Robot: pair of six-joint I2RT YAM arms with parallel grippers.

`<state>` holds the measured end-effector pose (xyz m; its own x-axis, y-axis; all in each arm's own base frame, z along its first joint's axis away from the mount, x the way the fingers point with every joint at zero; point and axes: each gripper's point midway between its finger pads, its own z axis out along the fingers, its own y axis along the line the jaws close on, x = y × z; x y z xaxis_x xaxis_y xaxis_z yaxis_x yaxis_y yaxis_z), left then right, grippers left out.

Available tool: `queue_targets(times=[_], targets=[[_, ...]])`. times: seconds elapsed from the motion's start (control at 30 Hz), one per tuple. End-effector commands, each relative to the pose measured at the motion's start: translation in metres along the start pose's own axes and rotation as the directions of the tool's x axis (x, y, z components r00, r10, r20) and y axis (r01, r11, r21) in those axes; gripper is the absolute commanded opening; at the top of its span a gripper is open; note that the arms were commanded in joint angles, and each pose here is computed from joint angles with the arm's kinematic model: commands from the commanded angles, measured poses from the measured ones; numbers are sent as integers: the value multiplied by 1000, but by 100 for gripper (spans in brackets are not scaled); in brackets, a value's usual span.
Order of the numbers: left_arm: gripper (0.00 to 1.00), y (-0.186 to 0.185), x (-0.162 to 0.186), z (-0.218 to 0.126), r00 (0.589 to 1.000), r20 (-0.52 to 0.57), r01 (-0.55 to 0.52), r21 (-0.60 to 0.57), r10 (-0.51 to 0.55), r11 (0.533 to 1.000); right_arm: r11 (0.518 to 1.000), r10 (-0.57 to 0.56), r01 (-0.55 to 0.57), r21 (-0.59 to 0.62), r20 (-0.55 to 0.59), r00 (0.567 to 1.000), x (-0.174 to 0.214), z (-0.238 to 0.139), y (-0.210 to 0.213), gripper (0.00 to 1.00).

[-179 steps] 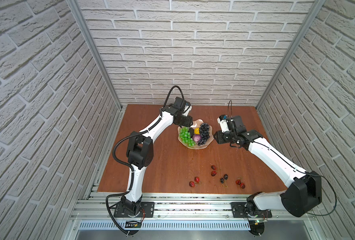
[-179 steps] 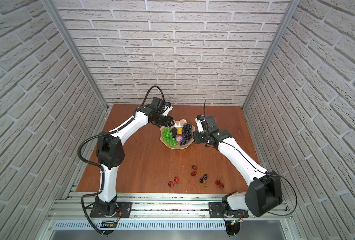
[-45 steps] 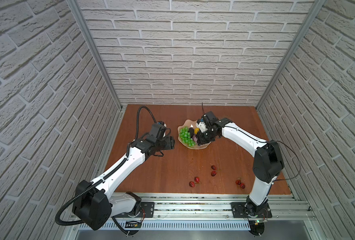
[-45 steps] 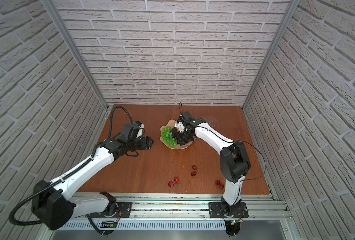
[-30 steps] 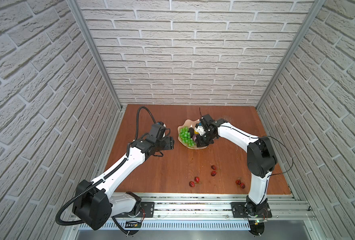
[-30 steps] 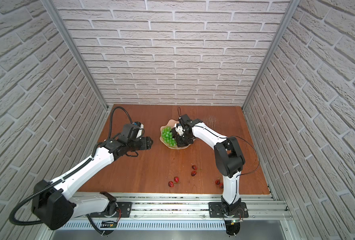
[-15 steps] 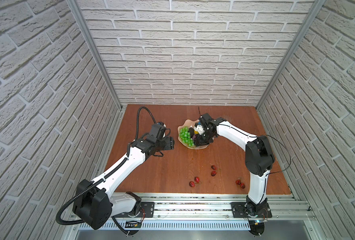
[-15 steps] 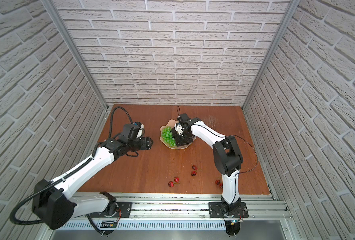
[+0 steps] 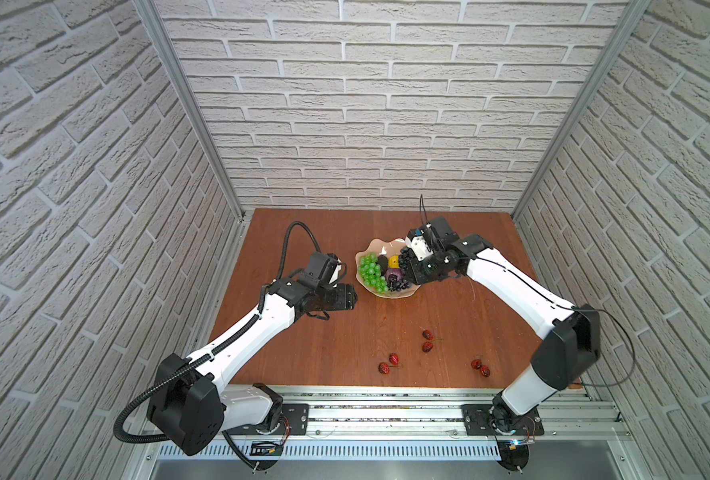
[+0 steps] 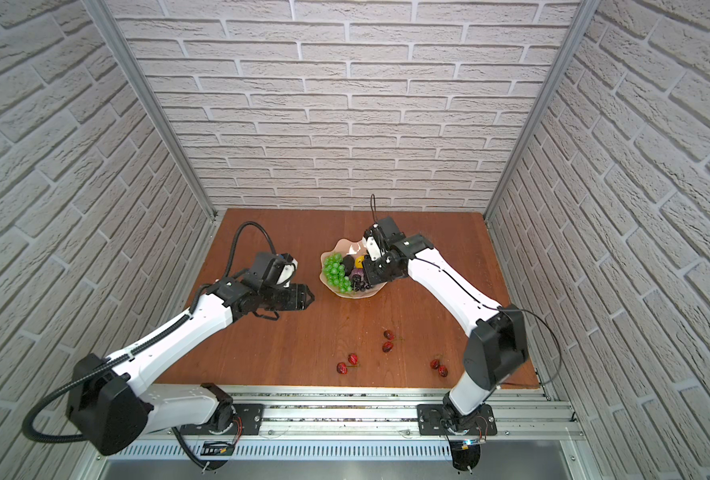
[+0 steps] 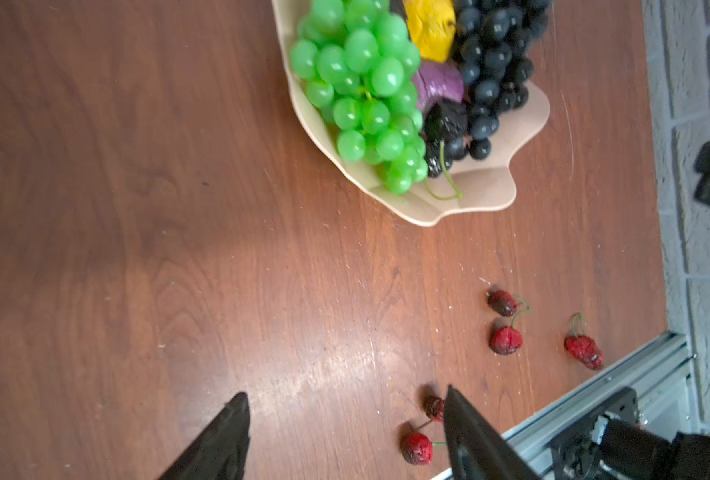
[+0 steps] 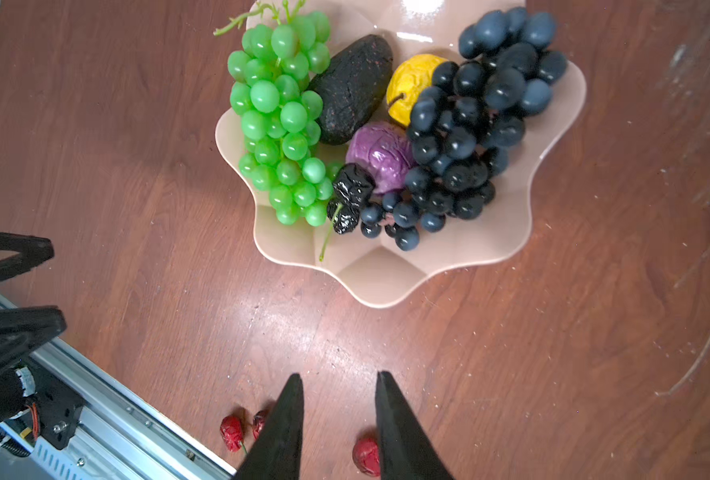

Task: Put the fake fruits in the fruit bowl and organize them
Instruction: 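Lower the dark plums into the bowl and open the right gripper, then move the left gripper down to the red cherries while the right withdraws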

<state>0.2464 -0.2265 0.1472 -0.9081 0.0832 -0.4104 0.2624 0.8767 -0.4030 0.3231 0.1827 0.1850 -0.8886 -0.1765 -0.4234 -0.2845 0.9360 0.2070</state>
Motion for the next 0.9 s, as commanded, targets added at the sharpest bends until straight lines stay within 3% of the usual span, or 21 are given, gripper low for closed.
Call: queue_targets(times=[0.0, 0.13, 0.33, 0.53, 0.7, 0.87], targets=[[73, -24, 31, 15, 992, -97, -83, 30, 85, 996, 999, 34, -36, 35, 52, 998, 11, 2, -8, 32], [72, -48, 58, 29, 952, -154, -268, 5, 265, 963, 993, 62, -67, 97, 56, 997, 35, 2, -25, 33], [68, -84, 91, 43, 847, -182, -498, 58, 500, 865, 985, 84, -92, 149, 59, 995, 51, -2, -45, 40], [58, -106, 112, 61, 754, -203, -611, 133, 625, 780, 984, 137, -141, 105, 46, 990, 48, 15, -53, 39], [57, -115, 126, 76, 636, -240, -734, 103, 733, 671, 984, 146, -151, 93, 58, 988, 44, 20, -55, 40], [54, -118, 135, 90, 587, -254, -774, 99, 768, 625, 985, 145, -149, 89, 52, 988, 45, 22, -56, 39]])
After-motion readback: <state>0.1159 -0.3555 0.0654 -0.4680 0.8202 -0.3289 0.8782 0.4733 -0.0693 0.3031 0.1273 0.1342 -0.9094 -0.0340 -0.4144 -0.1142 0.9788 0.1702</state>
